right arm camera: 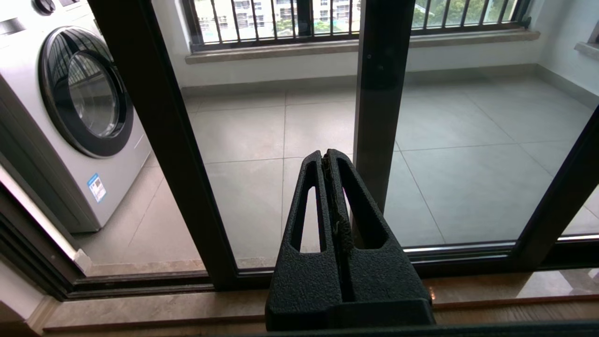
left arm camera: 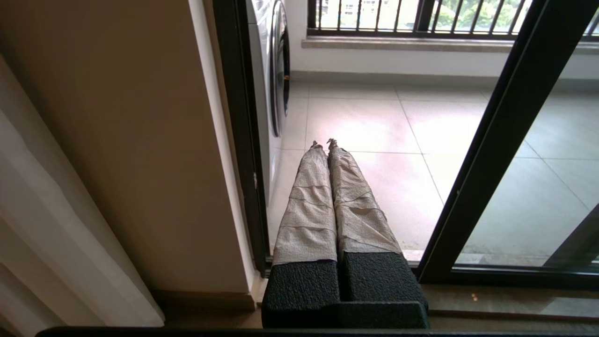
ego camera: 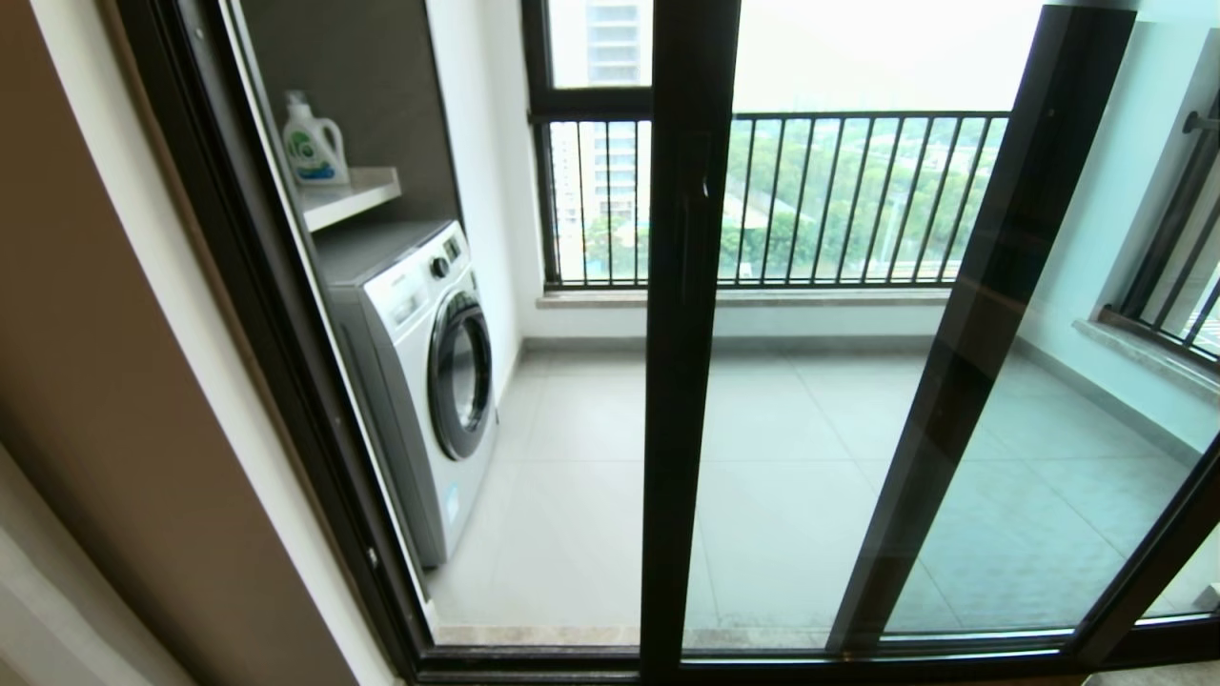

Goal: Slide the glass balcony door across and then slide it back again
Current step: Open the slid door

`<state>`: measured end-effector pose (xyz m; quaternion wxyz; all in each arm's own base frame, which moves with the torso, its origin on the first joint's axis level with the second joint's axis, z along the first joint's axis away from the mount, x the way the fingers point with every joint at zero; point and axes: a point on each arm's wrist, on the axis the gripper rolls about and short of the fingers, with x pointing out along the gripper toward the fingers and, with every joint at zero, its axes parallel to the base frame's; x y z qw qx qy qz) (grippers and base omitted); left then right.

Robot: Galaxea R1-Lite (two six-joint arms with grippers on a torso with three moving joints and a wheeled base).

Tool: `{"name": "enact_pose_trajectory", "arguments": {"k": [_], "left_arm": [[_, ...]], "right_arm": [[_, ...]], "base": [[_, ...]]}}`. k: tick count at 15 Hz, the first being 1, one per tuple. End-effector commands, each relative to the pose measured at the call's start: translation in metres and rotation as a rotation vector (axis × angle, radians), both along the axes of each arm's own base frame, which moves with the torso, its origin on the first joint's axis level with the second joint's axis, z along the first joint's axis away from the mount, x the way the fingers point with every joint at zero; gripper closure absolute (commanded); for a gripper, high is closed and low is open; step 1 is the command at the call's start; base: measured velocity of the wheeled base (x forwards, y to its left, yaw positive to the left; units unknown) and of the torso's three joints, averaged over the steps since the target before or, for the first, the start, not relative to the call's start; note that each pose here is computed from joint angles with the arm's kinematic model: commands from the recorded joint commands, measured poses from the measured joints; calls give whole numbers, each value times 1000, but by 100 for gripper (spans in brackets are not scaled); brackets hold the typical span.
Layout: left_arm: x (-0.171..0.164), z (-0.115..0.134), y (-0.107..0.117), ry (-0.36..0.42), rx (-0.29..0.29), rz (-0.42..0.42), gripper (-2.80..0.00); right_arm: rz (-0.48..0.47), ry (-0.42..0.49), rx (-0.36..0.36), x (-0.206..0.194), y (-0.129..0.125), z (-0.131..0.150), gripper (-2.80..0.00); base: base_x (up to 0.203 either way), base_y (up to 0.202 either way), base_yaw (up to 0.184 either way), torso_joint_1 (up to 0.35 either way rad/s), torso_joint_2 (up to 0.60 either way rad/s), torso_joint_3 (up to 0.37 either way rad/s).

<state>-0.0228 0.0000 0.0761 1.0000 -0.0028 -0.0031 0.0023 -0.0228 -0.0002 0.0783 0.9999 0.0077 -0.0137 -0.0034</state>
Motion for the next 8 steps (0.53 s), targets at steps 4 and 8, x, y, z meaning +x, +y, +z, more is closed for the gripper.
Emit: {"name": "enact_pose_trajectory", "arguments": {"k": [4, 8], "left_arm": [[0, 0, 0, 3, -1, 1, 0], [0, 0, 0, 3, -1, 0, 0]], "right_arm": [[-16, -12, 32, -2, 0, 24, 0], [15, 94, 93, 36, 0, 107, 0]], "base": [[0, 0, 0, 0, 0, 0], [0, 0, 0, 0, 0, 0]]}}
